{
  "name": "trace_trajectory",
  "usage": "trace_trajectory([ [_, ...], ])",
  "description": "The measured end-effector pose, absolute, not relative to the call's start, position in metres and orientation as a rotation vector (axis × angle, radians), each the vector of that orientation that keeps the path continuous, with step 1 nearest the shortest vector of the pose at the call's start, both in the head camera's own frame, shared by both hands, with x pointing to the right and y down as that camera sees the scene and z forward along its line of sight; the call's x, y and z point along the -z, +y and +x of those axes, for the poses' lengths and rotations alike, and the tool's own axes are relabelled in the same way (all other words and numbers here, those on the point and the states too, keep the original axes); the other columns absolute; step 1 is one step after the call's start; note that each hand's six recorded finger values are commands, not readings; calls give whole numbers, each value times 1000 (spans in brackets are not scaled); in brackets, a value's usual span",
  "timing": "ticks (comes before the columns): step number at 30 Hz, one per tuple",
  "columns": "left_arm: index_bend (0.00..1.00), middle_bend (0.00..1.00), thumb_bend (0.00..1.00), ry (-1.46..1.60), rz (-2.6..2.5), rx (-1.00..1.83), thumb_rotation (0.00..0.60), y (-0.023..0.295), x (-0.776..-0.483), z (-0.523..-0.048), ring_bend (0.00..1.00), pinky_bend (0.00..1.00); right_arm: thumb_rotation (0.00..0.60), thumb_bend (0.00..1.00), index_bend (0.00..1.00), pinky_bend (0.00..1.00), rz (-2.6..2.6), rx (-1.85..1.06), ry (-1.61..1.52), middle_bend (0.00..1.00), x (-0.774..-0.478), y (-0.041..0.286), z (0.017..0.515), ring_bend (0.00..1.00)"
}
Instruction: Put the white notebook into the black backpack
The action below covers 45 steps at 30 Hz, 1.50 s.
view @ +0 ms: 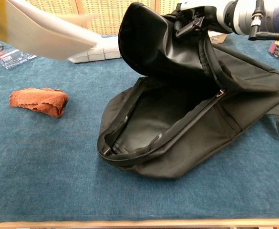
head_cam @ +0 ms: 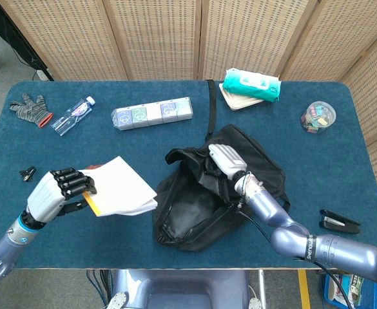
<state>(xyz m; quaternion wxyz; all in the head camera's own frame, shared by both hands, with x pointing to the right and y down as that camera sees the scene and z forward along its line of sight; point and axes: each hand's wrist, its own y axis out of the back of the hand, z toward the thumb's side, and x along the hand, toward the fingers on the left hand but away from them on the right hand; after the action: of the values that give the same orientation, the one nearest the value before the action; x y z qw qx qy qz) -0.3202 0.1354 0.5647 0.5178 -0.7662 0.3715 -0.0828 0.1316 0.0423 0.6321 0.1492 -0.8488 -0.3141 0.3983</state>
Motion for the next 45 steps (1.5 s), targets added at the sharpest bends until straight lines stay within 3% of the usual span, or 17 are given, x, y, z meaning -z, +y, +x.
trace_trajectory([
  [19, 820, 646, 535, 640, -1831, -172, 600, 165, -592, -210, 607, 724, 600, 1000, 599, 763, -2691, -1141, -844, 631, -606, 48, 130, 665],
  [31, 812, 646, 541, 501, -1791, -200, 600, 170, -614, -140, 585, 724, 600, 1000, 602, 762, -2802, -1121, -696, 636, -583, 66, 123, 665],
  [45, 801, 645, 579, 381, -1721, -158, 600, 158, -627, -93, 551, 724, 600, 1000, 604, 762, -2851, -1062, -554, 637, -560, 83, 112, 665],
])
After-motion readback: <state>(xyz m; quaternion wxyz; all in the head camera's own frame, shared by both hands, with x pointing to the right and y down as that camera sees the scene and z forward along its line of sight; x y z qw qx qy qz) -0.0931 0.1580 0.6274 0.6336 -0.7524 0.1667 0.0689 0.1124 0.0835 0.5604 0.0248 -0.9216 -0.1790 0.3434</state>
